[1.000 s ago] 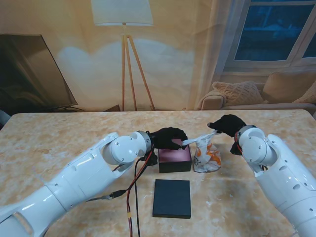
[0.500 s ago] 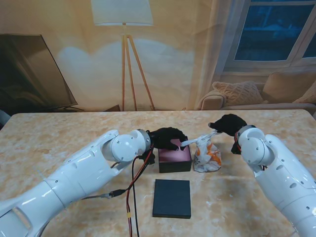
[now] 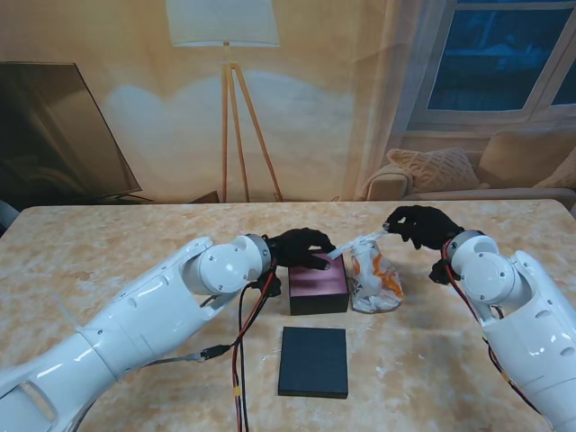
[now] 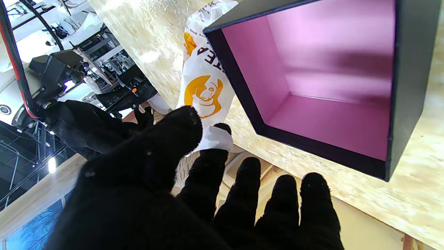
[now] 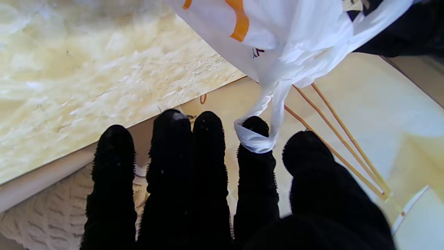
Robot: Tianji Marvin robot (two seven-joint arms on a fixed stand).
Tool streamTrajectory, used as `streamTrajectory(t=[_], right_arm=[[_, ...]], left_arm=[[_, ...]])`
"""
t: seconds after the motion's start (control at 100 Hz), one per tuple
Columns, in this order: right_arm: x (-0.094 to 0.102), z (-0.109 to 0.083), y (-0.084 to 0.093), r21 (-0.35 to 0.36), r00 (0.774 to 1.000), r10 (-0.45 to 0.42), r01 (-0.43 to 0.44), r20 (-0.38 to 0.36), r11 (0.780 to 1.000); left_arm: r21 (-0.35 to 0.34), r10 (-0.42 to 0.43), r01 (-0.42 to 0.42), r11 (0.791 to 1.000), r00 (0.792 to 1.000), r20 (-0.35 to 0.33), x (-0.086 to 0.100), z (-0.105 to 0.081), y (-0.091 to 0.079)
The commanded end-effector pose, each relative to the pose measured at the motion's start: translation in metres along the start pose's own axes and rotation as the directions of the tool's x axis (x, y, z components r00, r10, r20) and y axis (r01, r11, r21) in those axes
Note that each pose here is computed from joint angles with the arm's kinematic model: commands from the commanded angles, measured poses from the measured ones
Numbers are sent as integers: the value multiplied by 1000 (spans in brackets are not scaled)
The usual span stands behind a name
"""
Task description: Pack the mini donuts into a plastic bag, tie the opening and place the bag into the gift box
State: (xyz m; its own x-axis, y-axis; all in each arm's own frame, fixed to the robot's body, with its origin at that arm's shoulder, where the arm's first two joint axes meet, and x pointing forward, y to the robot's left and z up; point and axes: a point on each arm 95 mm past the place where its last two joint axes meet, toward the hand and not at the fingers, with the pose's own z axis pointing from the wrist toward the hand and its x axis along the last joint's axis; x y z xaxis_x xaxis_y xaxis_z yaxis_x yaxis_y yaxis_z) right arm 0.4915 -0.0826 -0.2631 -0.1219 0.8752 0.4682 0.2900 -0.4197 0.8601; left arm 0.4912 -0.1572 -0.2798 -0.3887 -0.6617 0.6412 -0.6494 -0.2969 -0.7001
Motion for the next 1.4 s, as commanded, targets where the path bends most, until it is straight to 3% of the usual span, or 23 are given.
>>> streamTrajectory(t=[0.0, 0.27, 0.56, 0.94, 1.39], right_arm=[[2, -5, -5, 11, 1000, 11, -11, -15, 1000], [7, -26, -1, 11, 997, -40, 41, -71, 999], [9, -34, 1, -19, 983, -159, 158, -94, 987], [10, -32, 2, -92, 984, -151, 142, -97, 986], [11, -31, 0, -84, 987, -137, 130, -84, 988]], left_arm=[[-10, -2, 2, 1000, 1000, -10, 3, 0, 1], [19, 6, -5, 1000, 1000, -24, 7, -3, 0], [33, 9, -8, 999, 999, -32, 9, -3, 0], [77, 35, -31, 997, 998, -52, 13, -5, -3], [82, 72, -68, 994, 996, -45, 15, 3, -13]])
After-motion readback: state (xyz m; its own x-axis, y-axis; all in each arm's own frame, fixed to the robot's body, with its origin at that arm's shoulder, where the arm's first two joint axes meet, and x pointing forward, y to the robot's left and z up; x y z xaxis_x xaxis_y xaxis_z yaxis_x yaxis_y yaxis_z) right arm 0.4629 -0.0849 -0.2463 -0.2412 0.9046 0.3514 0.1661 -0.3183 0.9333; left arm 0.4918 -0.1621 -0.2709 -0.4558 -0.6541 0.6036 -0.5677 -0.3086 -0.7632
